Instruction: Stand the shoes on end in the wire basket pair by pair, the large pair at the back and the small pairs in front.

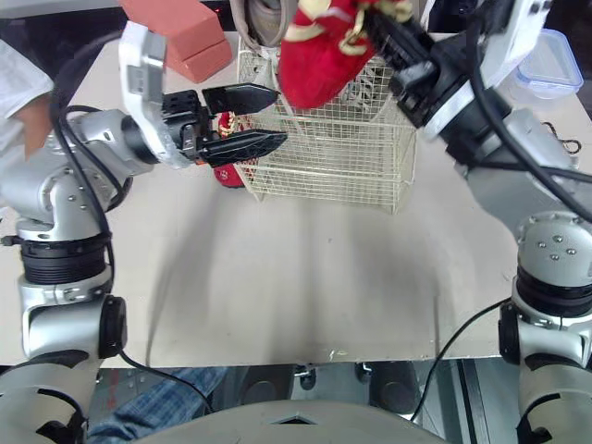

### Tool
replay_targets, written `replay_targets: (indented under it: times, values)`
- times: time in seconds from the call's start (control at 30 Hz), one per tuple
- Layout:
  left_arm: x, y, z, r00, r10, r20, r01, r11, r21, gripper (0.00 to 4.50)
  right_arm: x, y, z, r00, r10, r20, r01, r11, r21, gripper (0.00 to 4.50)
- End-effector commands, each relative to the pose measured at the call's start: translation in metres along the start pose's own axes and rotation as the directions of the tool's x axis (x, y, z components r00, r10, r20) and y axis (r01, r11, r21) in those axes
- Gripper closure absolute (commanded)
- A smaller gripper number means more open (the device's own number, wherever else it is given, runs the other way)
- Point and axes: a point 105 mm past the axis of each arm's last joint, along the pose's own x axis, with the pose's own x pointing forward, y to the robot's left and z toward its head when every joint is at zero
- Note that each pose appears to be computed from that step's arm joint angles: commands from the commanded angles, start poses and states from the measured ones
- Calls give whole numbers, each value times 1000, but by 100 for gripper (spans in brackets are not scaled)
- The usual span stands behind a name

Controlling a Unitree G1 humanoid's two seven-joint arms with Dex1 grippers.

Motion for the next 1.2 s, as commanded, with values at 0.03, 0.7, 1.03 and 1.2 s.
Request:
replay_targets:
  times: [0.03,0.7,1.03,1.2]
  values:
    - [-1,-7,14,999,1,-37,3,994,114,20,0,-16,12,997,-79,11,79,984,-160,450]
    - [-1,-8,14,995,22,-102,-8,990,139,0,-29,-70,-99,804,-355,-476,155,899,-409,314]
    - [-34,9,15,987,135,-85,-126,986,107,0,-34,-58,-51,878,-194,-438,41,941,-335,11]
    - [-67,46,6,946,322,-26,-321,946,46,0,-38,-26,-32,910,66,-409,-174,957,-233,11]
